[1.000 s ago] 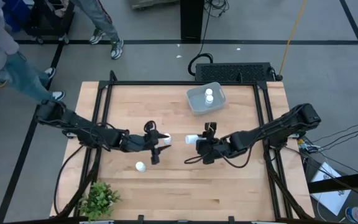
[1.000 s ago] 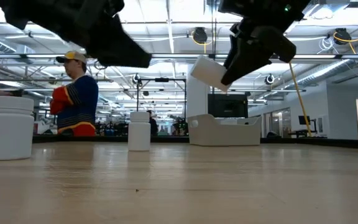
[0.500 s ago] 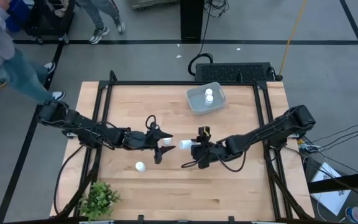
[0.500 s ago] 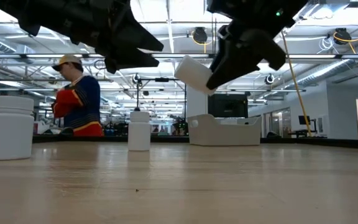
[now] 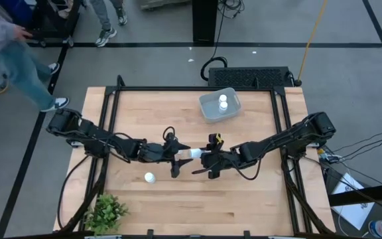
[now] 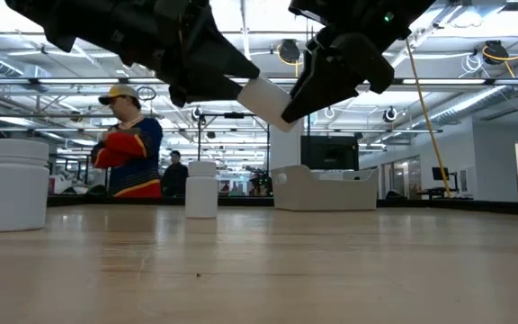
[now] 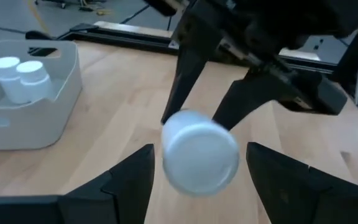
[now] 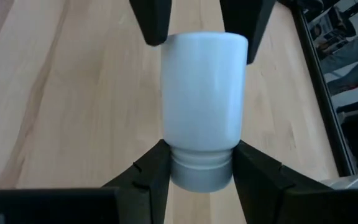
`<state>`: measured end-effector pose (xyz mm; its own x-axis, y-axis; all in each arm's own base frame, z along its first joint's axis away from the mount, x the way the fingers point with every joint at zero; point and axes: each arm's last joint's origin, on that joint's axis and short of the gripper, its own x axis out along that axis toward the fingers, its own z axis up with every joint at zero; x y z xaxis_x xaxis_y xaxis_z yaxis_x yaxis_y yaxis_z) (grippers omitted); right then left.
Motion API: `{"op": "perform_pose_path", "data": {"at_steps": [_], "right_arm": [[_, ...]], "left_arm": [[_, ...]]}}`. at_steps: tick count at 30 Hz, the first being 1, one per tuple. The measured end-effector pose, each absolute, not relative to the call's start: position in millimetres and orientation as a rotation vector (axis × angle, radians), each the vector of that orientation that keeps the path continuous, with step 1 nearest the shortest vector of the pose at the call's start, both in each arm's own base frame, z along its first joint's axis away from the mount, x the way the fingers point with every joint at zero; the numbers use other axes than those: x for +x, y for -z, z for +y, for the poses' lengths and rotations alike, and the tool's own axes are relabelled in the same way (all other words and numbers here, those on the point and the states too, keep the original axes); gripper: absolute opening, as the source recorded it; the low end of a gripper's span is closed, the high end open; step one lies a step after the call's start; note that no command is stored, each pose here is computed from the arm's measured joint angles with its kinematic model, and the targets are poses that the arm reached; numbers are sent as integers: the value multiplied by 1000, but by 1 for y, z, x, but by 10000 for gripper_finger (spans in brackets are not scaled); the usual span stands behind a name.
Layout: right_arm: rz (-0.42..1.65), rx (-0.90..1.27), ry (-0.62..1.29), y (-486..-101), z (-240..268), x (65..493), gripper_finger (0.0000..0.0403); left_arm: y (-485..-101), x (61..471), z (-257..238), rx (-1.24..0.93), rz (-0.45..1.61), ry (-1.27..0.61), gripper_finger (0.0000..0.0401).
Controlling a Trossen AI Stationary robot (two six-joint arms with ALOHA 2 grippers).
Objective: Pick and place pill bottles into a basket
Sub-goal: Put the white medicine bottle into the gray bin
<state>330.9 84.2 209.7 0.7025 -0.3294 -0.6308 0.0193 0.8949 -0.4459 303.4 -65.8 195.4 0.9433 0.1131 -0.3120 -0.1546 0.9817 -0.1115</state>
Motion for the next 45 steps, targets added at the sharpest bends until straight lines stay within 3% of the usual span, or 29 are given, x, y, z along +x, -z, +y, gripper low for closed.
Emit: {"op": "perform_pose_path", "data": {"at_steps": [9, 17, 21, 37, 41, 45], "right_arm": [[755, -413, 179, -211, 86, 332, 134], [766, -420, 172, -207, 87, 333, 134], [768, -422, 169, -207, 87, 333, 134], [716, -408, 155, -211, 88, 337, 134], [718, -408, 151, -211, 88, 337, 134], [719, -408, 149, -211, 88, 337, 134]], "left_arm": [[-196, 306, -66, -135, 315, -112, 252], [-196, 307, -65, -145, 318, -85, 188], [-195, 307, -65, -174, 325, -88, 175], [-192, 305, -68, -201, 355, -76, 262], [-193, 305, -68, -192, 347, -73, 261], [-191, 305, -67, -190, 368, -80, 235]]}}
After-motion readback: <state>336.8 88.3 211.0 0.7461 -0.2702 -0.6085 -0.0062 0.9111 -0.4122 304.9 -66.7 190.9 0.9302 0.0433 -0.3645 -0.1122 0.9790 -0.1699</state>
